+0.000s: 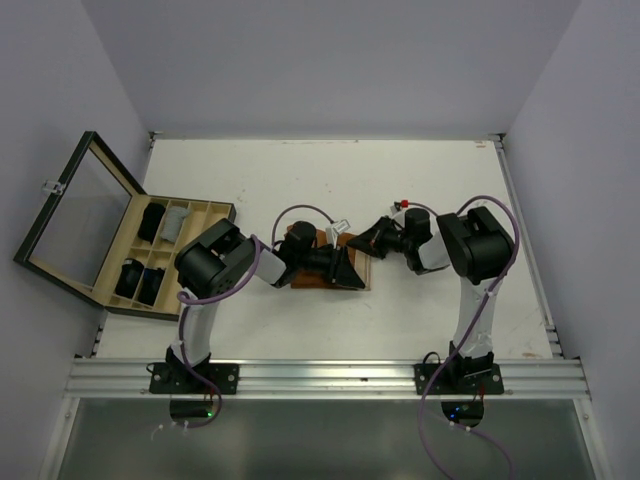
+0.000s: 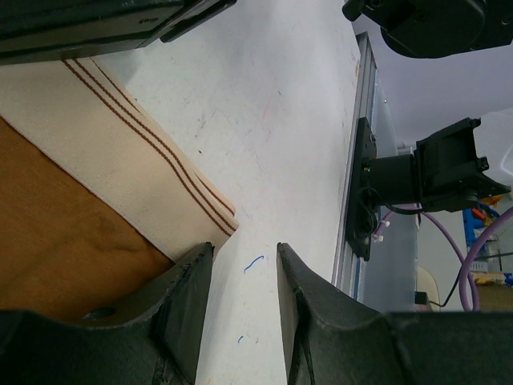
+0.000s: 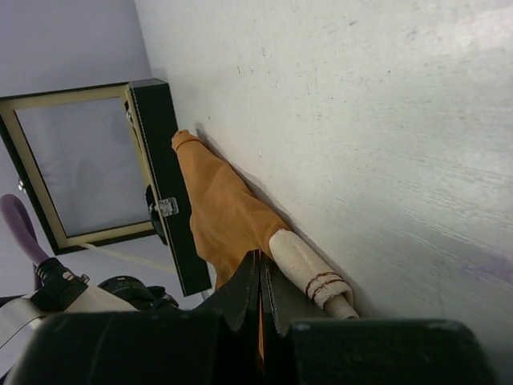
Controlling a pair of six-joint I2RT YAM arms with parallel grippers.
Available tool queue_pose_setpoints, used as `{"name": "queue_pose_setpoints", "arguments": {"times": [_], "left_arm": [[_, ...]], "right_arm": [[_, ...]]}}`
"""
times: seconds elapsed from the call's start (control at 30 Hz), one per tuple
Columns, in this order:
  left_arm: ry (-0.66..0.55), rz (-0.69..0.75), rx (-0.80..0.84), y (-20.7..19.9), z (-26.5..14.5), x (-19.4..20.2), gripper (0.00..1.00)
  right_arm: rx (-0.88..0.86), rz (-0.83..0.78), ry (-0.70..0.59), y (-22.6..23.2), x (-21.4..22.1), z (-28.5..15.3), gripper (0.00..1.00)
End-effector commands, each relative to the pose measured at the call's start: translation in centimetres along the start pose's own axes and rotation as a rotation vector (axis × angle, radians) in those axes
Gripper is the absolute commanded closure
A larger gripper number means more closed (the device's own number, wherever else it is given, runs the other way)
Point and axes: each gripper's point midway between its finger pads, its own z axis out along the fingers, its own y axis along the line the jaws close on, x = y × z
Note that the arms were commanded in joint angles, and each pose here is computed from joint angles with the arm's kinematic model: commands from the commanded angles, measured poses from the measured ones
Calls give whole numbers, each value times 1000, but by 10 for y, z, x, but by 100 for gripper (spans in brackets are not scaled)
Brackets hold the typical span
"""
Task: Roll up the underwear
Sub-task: Fold the underwear
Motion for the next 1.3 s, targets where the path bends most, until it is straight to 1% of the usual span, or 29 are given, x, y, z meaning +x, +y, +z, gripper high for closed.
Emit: {"name": "queue_pose_setpoints", "arguments": {"times": [0.0, 0.17, 0.2, 0.27, 0.3, 0.33, 0.4, 0.43, 0.47, 0.57, 0.67, 0.97, 1.13, 1.23, 1.27], "left_arm": [[57, -51, -104, 29, -5, 29, 57], [56, -66, -118, 35, -10, 31, 57], [56, -66, -120, 35, -11, 31, 57], [56, -68, -123, 36, -11, 32, 57], [57, -70, -122, 36, -11, 32, 57], [58, -72, -124, 37, -11, 32, 57], [59, -72, -122, 37, -10, 32, 57], [60, -75, -123, 37, -10, 32, 57], [59, -75, -122, 38, -10, 31, 57], [62, -80, -123, 39, -9, 33, 57], [61, -80, -124, 39, -10, 34, 57], [65, -87, -130, 40, -12, 37, 58], [71, -97, -131, 42, -11, 40, 59], [73, -100, -135, 43, -11, 41, 59], [72, -100, -136, 43, -11, 41, 59]], "right_arm": [[106, -31, -39, -43, -5, 4, 100], [163, 1, -38, -65, -6, 0, 100], [162, 8, -31, -66, -6, 0, 95], [164, 12, -28, -66, -7, 1, 77], [165, 11, -24, -65, -8, 2, 72], [170, 13, -28, -65, -9, 2, 61], [188, 16, -43, -66, -12, 1, 51], [198, 14, -47, -66, -12, 0, 42], [193, -3, -53, -61, -14, -1, 39], [190, -5, -54, -60, -15, -1, 37], [201, 17, -41, -70, -15, 1, 37], [199, 52, -70, -82, -38, 6, 37], [209, 82, -83, -87, -42, 5, 36], [197, 95, -78, -85, -42, 5, 36], [172, 88, -79, -78, -44, 5, 36]]}}
